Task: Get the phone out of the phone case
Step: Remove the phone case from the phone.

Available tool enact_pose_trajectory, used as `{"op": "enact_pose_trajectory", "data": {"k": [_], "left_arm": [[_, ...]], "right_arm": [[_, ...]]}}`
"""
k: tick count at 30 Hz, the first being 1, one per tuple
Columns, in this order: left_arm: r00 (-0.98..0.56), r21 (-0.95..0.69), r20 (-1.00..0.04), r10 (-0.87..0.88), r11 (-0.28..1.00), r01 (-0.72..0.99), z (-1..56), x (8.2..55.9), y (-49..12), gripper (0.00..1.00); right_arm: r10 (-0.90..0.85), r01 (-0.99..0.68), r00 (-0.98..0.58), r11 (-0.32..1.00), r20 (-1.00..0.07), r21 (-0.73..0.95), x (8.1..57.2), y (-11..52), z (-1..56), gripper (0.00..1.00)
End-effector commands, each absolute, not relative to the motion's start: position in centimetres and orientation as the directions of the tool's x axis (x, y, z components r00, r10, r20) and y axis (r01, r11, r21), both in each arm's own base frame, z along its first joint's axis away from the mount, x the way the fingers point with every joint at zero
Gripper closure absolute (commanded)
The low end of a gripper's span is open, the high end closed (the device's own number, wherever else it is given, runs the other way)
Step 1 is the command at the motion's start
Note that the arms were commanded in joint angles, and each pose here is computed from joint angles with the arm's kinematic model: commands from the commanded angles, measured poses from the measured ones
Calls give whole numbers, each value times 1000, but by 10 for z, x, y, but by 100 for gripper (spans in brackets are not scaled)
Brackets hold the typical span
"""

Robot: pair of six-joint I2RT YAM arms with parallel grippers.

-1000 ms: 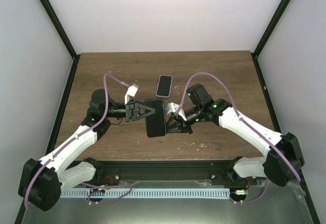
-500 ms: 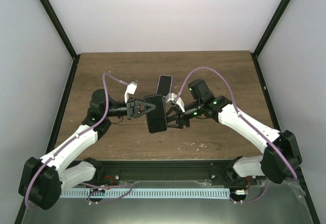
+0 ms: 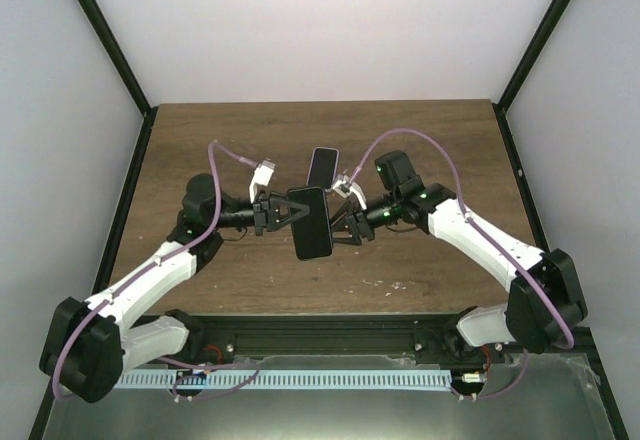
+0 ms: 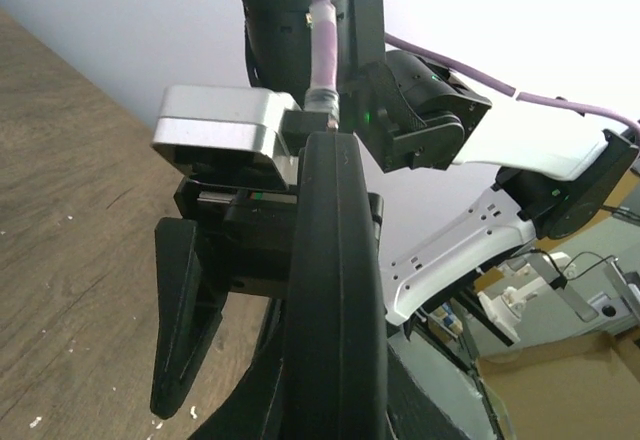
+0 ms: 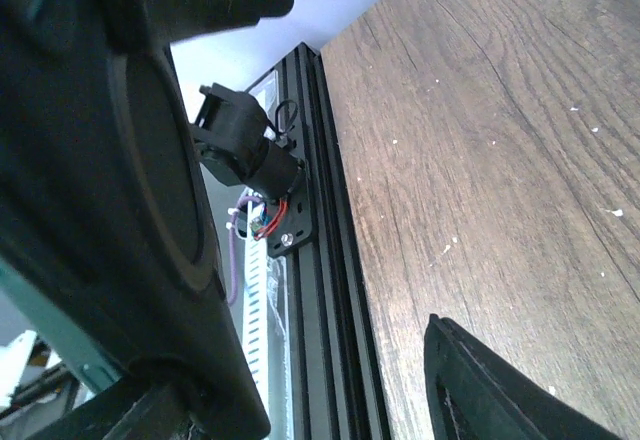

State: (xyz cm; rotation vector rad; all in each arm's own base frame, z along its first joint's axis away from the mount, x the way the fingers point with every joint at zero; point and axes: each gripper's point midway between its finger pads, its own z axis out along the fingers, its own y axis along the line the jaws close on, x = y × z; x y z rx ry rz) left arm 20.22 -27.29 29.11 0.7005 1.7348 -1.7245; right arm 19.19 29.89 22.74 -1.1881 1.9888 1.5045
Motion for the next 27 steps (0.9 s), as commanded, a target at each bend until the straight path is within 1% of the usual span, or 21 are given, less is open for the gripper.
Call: {"op": "enact_pose_trajectory", "data": {"k": [1, 3, 6, 8, 10, 11, 12, 14, 15, 17, 19, 21, 22, 25, 27], "left_arm": [[-810, -844, -529, 253, -58, 533, 238, 146, -290, 100], [-814, -845, -526, 247, -47, 533, 236, 151, -294, 100], [-822, -841, -530, 210, -8, 540, 237, 165, -299, 100], [-823, -829, -542, 168, 51, 556, 238, 179, -301, 99], [-814, -802, -569, 115, 141, 580, 239, 199, -301, 96], [-808, -785, -582, 92, 195, 588, 239, 209, -300, 93], [-801, -767, -594, 73, 249, 591, 237, 219, -299, 87], [-766, -706, -641, 41, 359, 610, 236, 239, -294, 68], [-748, -673, -664, 22, 417, 610, 236, 249, -290, 61], [-695, -583, -718, -28, 570, 579, 237, 274, -272, 49], [-658, -491, -751, -61, 719, 493, 231, 293, -247, 41], [-634, -427, -769, -81, 804, 415, 226, 303, -228, 38], [-630, -410, -772, -83, 823, 394, 223, 304, -224, 37], [-639, -391, -766, -71, 841, 375, 211, 298, -227, 38], [-640, -358, -767, -32, 850, 387, 206, 289, -236, 39]], "right_arm": [[-155, -948, -284, -104, -946, 301, 216, 319, 342, 44], [-160, -941, -301, -113, -940, 320, 215, 319, 338, 52], [-174, -923, -337, -134, -925, 362, 211, 316, 329, 74], [-185, -901, -380, -146, -906, 407, 209, 310, 319, 89], [-188, -883, -427, -124, -885, 452, 212, 300, 307, 98], [-187, -878, -445, -103, -876, 468, 215, 295, 300, 99], [-187, -872, -464, -78, -866, 484, 218, 290, 293, 99], [-185, -850, -517, -9, -836, 527, 225, 279, 272, 99], [-178, -834, -549, 54, -817, 549, 232, 274, 263, 99], [-128, -772, -625, 248, -770, 586, 255, 259, 241, 99], [-59, -707, -656, 395, -752, 586, 269, 241, 225, 99], [-11, -632, -696, 484, -718, 606, 276, 230, 210, 99], [3, -595, -722, 506, -692, 624, 278, 228, 202, 99], [41, -490, -784, 571, -619, 659, 285, 222, 184, 99], [63, -413, -819, 625, -571, 662, 292, 216, 178, 99]]}}
